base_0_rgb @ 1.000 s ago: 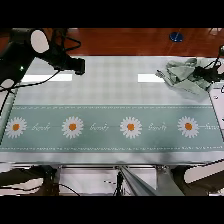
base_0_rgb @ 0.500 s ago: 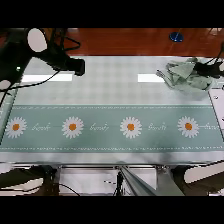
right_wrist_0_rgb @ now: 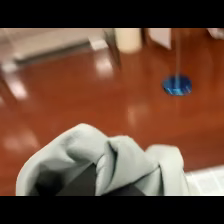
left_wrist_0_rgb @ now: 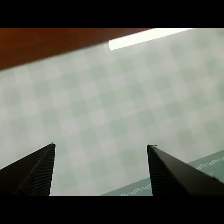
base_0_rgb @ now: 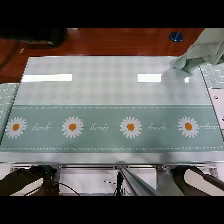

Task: Fold the shirts.

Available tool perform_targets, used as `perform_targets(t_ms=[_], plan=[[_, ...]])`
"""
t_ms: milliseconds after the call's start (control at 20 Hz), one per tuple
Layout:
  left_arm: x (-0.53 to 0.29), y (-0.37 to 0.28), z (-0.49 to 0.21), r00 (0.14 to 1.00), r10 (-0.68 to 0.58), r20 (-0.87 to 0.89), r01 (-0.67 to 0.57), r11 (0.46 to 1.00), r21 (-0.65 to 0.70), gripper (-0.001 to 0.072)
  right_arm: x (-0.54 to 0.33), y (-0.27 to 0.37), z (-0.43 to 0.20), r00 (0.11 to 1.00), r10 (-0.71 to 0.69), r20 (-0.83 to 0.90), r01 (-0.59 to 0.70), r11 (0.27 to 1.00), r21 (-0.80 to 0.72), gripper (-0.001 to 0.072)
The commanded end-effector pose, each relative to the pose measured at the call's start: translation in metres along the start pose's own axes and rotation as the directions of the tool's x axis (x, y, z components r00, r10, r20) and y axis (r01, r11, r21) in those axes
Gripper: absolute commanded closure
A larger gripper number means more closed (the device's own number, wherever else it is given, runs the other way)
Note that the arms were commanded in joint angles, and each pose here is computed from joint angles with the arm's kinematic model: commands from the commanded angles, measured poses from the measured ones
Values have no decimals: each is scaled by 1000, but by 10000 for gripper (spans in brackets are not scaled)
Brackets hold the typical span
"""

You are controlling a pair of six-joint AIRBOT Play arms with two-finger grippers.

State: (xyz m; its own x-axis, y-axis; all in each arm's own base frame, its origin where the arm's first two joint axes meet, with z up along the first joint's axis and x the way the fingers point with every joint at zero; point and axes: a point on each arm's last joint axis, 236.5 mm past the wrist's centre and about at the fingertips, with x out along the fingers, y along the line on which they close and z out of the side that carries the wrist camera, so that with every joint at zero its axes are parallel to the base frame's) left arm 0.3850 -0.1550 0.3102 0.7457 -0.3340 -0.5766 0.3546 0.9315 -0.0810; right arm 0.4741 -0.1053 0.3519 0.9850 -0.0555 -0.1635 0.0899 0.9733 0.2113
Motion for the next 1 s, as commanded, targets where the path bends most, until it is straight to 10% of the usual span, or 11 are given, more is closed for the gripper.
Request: perform_targets(t_ms=[0,500,950], plan=[[-90,-15,31,980,-44,193,43,999,9,-12,-89,80,54,970,210,125,-217,975,39,691],[-150,-26,-31,995,-83,49,84,996,-8,-12,-116,162,-64,773,528,-351,-502,848,171,690],[-94,-20,-82,986,-72,-151,68,997,-34,-12,-134,362,-359,157,411,-898,-797,589,130,689]])
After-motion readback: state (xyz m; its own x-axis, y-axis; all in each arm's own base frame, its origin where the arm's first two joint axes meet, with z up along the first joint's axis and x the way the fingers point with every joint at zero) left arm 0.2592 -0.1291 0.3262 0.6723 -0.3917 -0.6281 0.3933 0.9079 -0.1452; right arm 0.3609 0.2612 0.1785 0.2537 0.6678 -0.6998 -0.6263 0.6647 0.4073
